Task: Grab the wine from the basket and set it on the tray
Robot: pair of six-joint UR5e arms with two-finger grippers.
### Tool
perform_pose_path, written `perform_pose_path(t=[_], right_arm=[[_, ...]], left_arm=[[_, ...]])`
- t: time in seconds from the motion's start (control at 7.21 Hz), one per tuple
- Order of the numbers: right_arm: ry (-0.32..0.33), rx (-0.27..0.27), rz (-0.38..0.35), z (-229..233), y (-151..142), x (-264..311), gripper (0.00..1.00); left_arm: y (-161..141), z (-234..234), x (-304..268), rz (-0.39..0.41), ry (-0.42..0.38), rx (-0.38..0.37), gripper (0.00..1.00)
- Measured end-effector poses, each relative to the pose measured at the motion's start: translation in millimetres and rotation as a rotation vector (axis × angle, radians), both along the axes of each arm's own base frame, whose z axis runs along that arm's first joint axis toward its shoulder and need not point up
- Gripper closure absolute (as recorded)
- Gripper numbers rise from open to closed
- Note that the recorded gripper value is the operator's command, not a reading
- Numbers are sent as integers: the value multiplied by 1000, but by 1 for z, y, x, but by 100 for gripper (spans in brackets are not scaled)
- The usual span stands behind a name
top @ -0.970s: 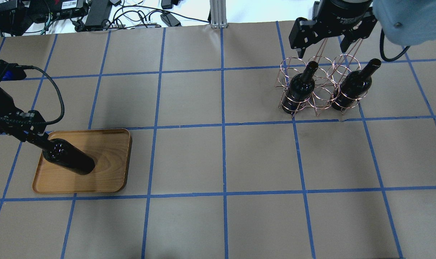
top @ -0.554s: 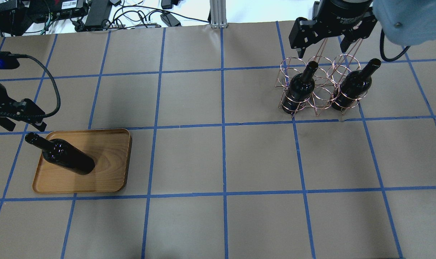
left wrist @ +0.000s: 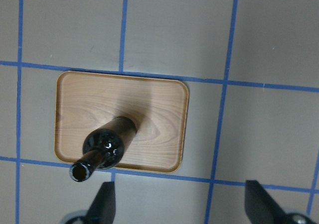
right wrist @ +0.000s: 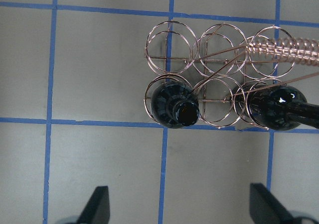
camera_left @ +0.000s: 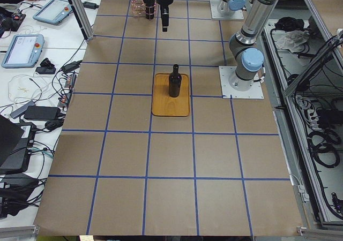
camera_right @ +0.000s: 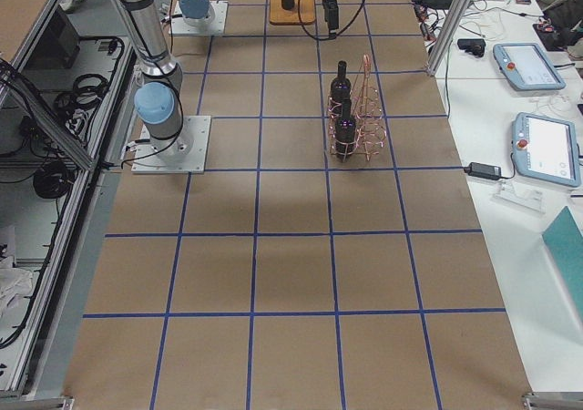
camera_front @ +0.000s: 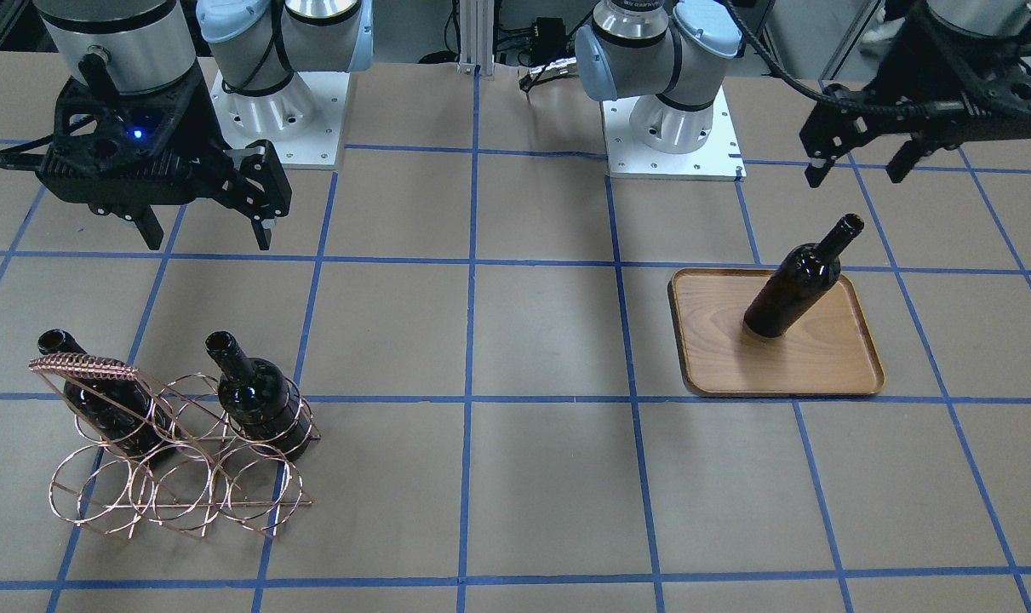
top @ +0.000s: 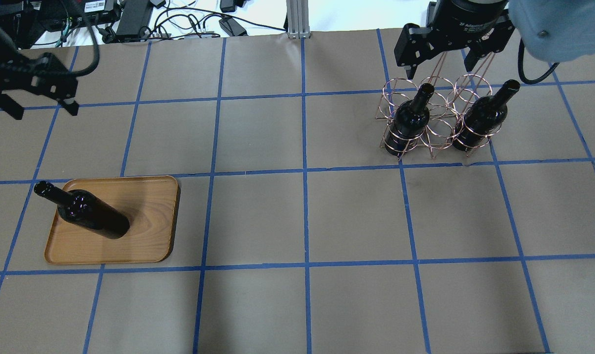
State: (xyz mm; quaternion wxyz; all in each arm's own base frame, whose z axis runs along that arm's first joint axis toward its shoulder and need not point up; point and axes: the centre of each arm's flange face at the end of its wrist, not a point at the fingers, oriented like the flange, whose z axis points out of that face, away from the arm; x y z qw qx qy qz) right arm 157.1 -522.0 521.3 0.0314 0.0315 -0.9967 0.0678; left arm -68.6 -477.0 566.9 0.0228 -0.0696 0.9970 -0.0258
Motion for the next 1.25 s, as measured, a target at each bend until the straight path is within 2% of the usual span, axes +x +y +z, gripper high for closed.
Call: perform_pose_path(t=[0.28,0.42,0.69,1.25], right_arm=[[1,-4,6,3,2,0,0],[1,-6,8,5,3,0,0],[-2,-2,11,4,3,0,0],[-4,29,14,-10,-5,2,0]], left_arm=[[0,-3,-76,34,23,-35,0],[-1,-6,-94,30,36,-44,0],[-7,-10,-108,22,63,-63,0],[-3,-5,-107,7,46,-74,0]])
